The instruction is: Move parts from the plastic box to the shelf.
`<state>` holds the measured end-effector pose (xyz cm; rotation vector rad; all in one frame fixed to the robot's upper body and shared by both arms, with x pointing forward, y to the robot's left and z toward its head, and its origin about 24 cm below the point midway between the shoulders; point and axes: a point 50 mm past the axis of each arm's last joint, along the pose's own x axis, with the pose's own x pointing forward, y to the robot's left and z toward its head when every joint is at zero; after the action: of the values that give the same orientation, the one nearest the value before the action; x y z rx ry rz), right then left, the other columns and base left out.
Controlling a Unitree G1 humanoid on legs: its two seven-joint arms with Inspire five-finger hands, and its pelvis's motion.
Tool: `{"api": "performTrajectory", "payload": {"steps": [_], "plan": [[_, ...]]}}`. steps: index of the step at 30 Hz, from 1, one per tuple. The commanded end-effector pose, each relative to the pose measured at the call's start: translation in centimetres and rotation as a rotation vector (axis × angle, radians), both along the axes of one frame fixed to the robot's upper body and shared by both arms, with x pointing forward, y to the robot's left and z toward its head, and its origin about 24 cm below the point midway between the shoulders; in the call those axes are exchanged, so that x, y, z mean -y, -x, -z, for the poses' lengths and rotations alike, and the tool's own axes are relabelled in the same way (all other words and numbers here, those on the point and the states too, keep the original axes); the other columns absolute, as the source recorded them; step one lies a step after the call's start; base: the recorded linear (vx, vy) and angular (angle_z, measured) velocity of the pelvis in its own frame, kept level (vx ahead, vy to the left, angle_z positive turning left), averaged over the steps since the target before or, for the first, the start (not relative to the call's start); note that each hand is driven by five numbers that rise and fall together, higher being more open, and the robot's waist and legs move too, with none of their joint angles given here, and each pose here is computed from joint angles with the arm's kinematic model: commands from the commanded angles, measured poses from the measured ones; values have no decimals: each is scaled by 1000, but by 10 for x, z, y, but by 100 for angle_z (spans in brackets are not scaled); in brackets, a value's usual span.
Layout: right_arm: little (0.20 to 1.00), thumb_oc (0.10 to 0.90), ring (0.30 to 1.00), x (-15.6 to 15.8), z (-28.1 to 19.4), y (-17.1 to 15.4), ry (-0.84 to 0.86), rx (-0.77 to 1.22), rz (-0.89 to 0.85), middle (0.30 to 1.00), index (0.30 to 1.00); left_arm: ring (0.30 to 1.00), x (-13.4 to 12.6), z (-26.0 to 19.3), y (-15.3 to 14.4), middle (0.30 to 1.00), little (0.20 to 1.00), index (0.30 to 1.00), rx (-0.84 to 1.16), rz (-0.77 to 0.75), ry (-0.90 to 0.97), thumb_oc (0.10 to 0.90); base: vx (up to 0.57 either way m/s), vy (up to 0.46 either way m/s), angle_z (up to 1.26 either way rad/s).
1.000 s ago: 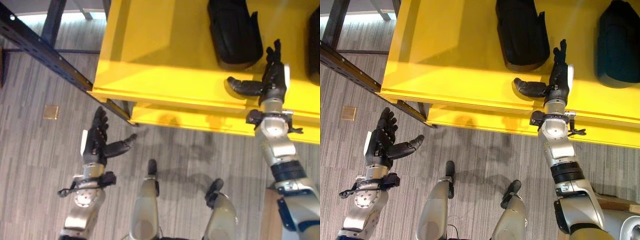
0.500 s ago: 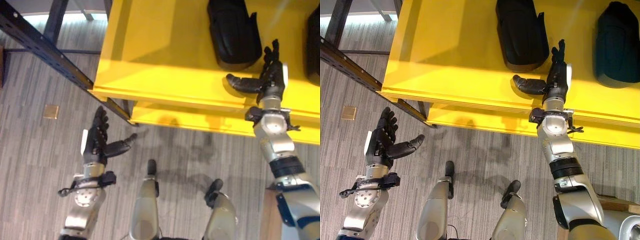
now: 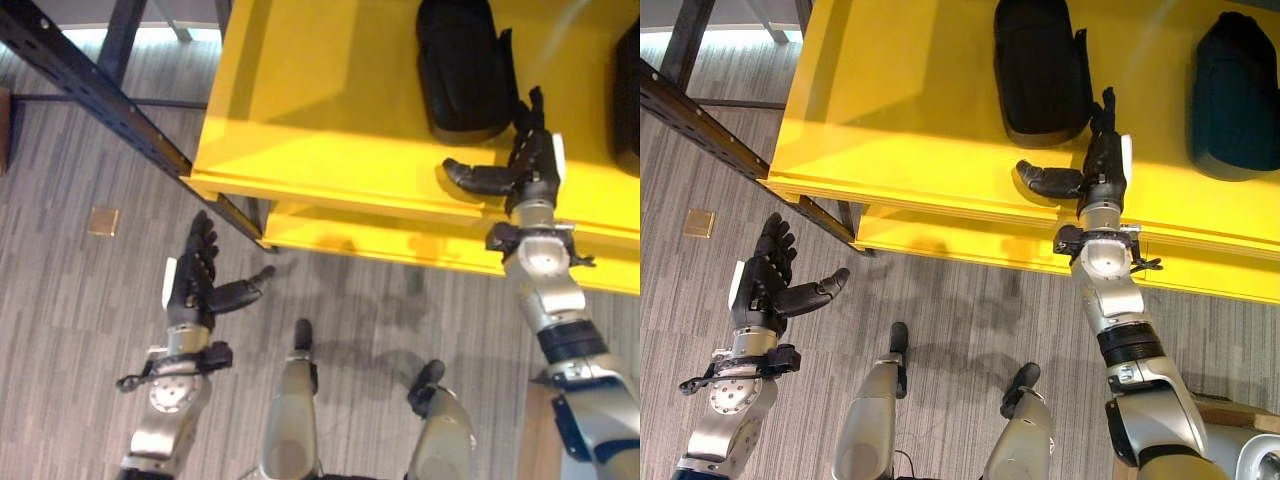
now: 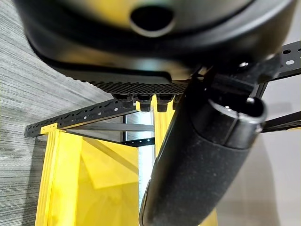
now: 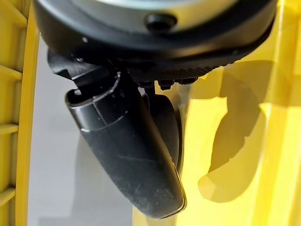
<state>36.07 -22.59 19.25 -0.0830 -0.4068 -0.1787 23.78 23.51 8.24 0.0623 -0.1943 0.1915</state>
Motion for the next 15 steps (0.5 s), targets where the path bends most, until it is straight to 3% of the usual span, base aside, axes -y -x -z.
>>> {"api": "performTrajectory", "payload": {"steps": [1,15], "plan": [[1000,900,1000,-22,-28,6,0,154,-128,1000,1000,1000,3,-40,3,1000,1000,1000,223,44,-16,900,0,0,0],[1000,900,1000,-35,-8,15,-42,134,-197,1000,1000,1000,3,-39,3,1000,1000,1000,222,28,-12,900,-1,2,1]]}}
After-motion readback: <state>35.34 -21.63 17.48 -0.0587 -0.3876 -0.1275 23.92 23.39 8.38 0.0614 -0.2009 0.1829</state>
